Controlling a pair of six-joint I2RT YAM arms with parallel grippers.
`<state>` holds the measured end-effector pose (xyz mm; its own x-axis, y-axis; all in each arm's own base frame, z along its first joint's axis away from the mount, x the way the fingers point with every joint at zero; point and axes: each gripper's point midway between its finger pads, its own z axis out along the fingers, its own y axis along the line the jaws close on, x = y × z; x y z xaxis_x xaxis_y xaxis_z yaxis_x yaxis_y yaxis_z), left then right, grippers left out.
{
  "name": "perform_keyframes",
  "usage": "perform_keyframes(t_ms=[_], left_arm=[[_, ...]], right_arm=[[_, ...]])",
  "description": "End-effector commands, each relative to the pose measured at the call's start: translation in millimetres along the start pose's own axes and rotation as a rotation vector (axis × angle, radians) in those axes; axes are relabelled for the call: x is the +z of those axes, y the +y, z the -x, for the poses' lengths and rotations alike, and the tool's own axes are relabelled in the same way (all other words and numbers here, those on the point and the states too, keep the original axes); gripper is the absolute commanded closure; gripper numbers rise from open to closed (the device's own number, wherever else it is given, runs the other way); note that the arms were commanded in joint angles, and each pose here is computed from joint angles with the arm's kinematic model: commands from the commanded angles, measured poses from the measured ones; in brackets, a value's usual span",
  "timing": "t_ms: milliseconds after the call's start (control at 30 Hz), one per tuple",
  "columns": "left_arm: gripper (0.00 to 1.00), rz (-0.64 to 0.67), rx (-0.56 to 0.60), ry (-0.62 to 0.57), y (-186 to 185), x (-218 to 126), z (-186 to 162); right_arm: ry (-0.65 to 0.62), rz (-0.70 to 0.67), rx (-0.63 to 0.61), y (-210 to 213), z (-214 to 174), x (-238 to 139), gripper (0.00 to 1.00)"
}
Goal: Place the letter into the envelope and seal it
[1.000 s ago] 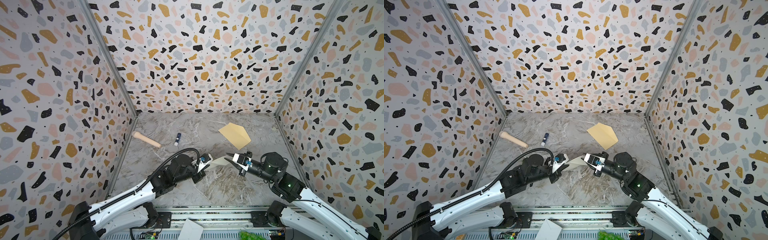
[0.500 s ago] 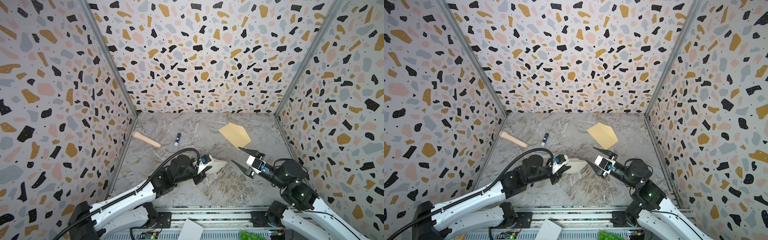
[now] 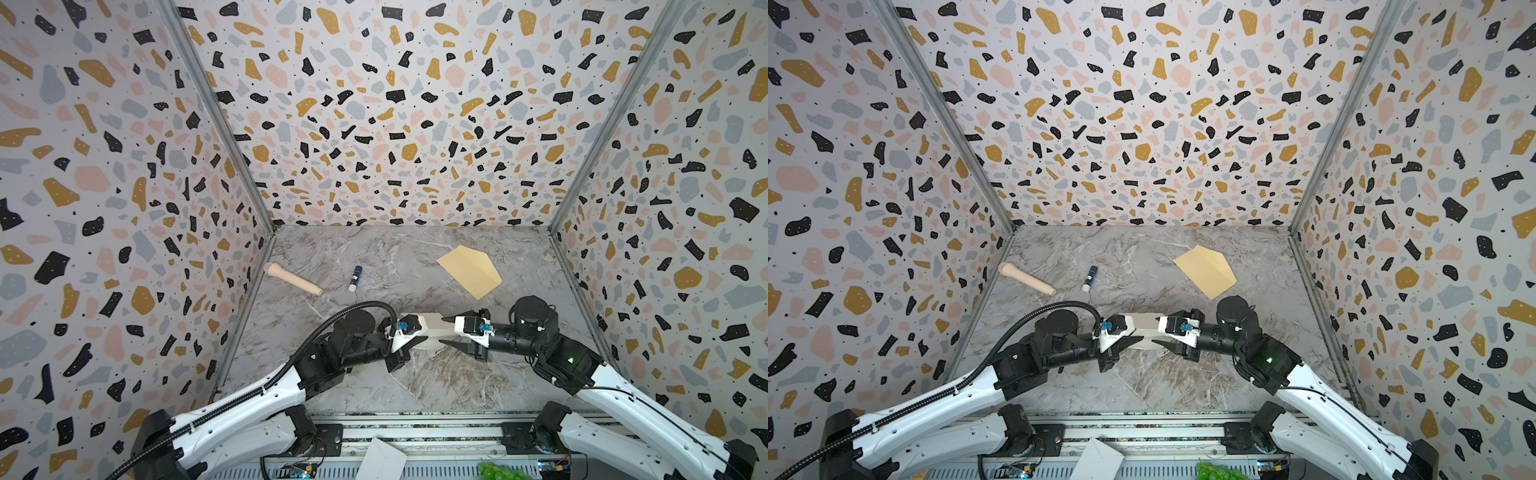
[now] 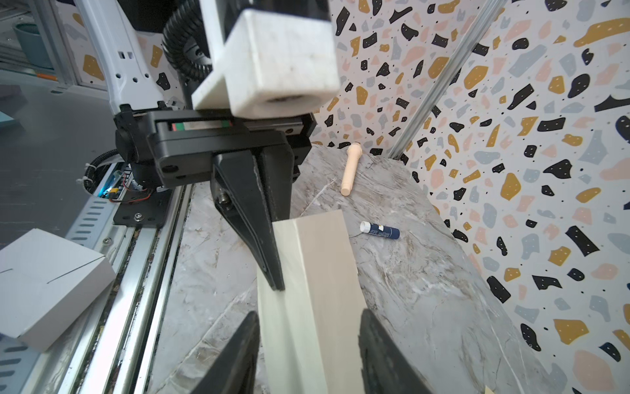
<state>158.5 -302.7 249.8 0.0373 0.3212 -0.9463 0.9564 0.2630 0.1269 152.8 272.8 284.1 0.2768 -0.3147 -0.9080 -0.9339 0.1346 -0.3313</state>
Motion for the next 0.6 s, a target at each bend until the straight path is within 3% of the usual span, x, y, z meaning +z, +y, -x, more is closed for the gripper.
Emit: perform_keyframes(t_ms=[0,133,433,567], left_arm=[[1.0,-0.003,0.074,-0.087,1,-5,29],[1.0,0.014,0.087,-0.08,3,-6,27],[1.0,0.058,0.071,-0.078,9,-10,25],[0.89,0.096,0.06,-0.079,15,-13,27]], right_arm=[[-0.028,0.013,-0.033,-4,17,0,0.59],[-0.024,0.051,-0.028,-2,14,7,0.68],[-0.031,0.102,-0.016,4,13,14,1.0],[-0.012,0.071,-0.019,0,11,12,1.0]])
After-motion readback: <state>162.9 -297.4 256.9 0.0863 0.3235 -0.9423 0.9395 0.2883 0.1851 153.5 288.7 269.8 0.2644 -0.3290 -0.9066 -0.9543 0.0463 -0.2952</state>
